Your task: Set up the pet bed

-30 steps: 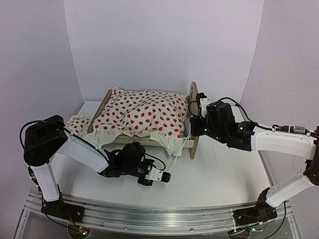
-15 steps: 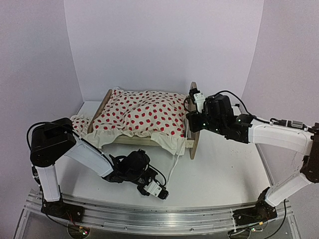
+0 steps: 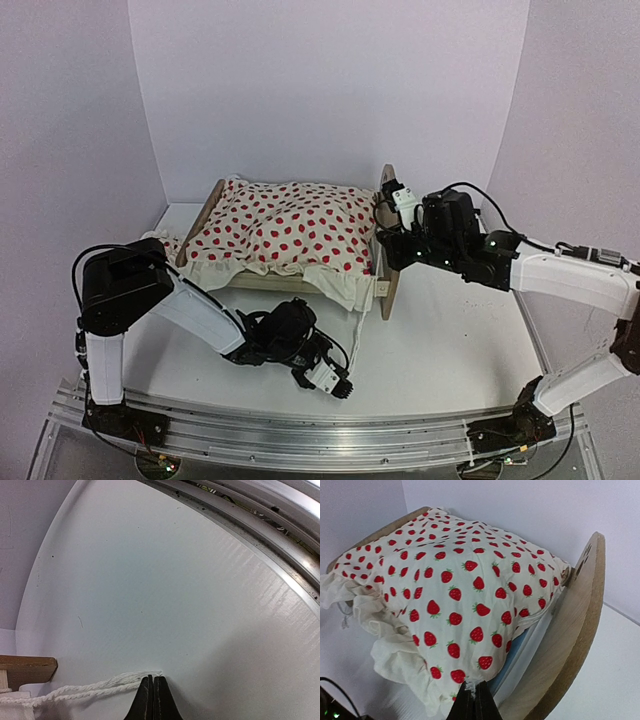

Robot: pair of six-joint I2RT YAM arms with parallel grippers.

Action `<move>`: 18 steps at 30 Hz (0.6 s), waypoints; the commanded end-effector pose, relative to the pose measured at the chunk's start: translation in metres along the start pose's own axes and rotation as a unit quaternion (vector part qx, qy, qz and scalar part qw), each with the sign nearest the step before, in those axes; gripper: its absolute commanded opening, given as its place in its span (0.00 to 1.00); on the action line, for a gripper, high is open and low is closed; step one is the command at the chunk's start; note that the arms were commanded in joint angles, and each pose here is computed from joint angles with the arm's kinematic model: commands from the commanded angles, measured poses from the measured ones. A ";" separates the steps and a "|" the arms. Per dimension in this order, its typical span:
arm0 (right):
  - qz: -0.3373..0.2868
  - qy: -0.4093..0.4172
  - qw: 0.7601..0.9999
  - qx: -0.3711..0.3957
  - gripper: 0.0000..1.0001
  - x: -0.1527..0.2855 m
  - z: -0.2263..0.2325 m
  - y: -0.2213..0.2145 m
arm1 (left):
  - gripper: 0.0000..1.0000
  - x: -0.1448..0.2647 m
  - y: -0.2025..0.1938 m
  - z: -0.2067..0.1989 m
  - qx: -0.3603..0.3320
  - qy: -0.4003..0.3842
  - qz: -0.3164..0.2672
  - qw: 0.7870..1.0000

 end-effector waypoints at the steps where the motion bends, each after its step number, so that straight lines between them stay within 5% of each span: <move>1: -0.114 0.091 0.987 -0.062 0.00 0.049 -0.002 0.032 | 0.00 -0.017 -0.027 -0.013 0.046 -0.029 0.065 0.996; 9: -0.145 0.103 0.980 -0.085 0.00 0.096 -0.012 0.037 | 0.00 -0.034 -0.026 0.015 0.014 0.007 0.042 0.999; 18: -0.125 0.099 0.981 -0.110 0.00 0.094 -0.011 0.023 | 0.00 -0.052 -0.041 0.027 -0.015 -0.002 0.049 0.999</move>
Point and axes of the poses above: each gripper's point midway between its finger pads, its own x axis back along the fingers, its own z axis along the line the jaws close on, y = z × x, the point moved 10 cm from there along x, back along the fingers, and after that the axes turned 13 degrees about x, right-handed, at the moved point
